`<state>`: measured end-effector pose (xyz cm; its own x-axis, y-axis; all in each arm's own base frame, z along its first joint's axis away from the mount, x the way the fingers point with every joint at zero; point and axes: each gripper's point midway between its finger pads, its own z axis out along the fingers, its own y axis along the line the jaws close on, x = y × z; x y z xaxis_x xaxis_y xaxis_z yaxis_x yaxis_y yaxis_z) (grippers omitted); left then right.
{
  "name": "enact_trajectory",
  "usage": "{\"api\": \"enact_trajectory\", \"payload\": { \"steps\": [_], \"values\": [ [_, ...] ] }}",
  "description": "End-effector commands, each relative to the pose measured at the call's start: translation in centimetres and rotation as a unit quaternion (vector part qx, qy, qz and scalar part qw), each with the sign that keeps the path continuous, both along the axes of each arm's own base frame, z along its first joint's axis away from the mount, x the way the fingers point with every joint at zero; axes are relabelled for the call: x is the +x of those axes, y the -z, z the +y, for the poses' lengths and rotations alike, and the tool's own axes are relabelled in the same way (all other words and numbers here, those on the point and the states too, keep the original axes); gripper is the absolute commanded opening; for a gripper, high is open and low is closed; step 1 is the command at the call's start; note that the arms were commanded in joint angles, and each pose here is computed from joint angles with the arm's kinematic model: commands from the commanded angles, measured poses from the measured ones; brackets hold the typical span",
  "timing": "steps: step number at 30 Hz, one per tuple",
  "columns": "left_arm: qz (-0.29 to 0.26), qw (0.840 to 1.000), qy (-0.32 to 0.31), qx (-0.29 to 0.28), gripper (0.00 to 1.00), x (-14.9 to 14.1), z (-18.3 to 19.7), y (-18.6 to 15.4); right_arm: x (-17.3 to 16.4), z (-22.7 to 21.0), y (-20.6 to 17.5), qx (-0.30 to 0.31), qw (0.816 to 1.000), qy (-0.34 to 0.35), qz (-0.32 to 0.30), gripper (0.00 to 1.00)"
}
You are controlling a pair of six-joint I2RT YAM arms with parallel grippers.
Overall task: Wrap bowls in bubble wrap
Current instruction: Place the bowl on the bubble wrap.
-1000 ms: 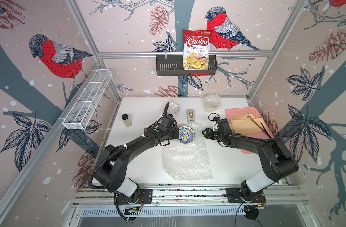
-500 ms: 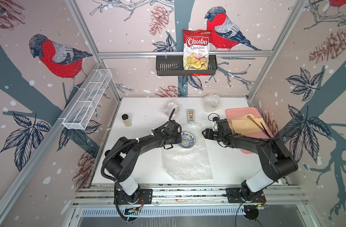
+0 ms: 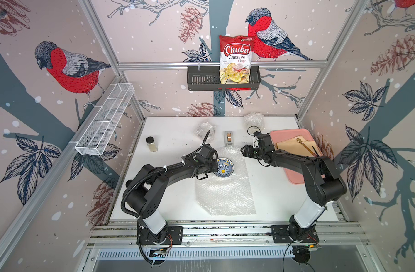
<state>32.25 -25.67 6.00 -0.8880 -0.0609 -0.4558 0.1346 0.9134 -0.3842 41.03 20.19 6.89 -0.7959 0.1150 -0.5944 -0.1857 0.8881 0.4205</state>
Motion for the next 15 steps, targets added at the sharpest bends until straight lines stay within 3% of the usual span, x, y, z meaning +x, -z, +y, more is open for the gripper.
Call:
{"api": "enact_trajectory", "payload": {
  "steps": [1, 10, 12, 15],
  "values": [
    [-0.027, 1.000, -0.008, -0.007, 0.38, 0.5, 0.2, -1.1, 1.2, -0.6, 1.2, -0.017, 0.999, 0.010, 0.026, 0.65],
    [-0.049, 0.998, -0.033, 0.008, 0.39, 0.0, 2.3, -1.5, 2.7, 2.1, 3.8, -0.001, 0.997, -0.049, 0.058, 0.59],
    [-0.051, 0.998, -0.038, 0.012, 0.39, -0.2, 2.7, -1.4, 2.6, 2.8, 4.0, 0.013, 0.996, -0.061, 0.062, 0.53],
    [-0.053, 0.998, -0.045, 0.010, 0.38, -0.4, 3.2, -1.4, 2.5, 3.5, 4.2, 0.023, 0.995, -0.071, 0.067, 0.35]
  ]
}}
